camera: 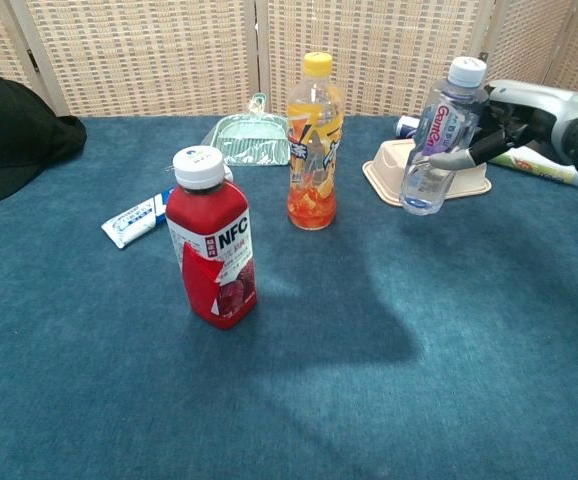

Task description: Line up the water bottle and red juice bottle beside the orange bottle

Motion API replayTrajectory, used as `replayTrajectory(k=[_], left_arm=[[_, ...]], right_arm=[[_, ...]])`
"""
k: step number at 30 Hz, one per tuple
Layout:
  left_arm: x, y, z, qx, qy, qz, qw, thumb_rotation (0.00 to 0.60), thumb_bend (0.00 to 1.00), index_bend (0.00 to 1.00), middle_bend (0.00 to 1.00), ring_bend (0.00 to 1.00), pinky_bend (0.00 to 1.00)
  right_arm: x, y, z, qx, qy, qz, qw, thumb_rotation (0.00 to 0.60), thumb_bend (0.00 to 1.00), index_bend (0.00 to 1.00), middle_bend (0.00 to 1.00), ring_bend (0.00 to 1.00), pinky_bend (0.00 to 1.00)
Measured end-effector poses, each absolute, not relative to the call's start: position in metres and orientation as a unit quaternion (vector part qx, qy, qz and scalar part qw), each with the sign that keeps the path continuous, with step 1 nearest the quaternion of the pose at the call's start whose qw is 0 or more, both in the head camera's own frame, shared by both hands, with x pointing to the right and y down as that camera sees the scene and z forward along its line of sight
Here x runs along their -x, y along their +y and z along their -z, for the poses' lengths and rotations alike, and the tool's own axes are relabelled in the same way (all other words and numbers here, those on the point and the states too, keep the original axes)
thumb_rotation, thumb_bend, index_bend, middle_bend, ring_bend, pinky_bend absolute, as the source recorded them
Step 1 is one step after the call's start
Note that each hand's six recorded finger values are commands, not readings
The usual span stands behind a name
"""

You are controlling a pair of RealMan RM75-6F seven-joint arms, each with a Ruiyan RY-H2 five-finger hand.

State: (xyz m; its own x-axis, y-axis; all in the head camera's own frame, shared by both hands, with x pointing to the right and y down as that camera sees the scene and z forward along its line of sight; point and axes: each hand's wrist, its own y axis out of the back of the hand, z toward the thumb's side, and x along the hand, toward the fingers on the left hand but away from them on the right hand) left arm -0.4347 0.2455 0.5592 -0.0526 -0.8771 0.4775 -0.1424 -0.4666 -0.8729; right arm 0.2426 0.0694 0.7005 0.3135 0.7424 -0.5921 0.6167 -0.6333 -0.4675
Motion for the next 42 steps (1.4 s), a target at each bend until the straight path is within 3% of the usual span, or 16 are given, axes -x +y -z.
replayTrajectory(k=[14,42], left_arm=[[0.434,0.245,-0.559,0.616,0.411,0.597,0.309,0.6,0.15,0.11,0.04,0.15,0.17],[0.432,0.243,-0.562,0.62,0.406,0.597,0.308,0.6,0.15,0.11,0.04,0.15,0.17]], right_arm=[[-0.209,0.065,-0.723,0.816,-0.402,-0.407,0.084,0.6,0.36,0.49,0.36,0.16,0.23],[-0.189,0.053,-0.74,0.819,-0.404,-0.396,0.092,0.6,0.26,0.45,0.31,0.16,0.23]])
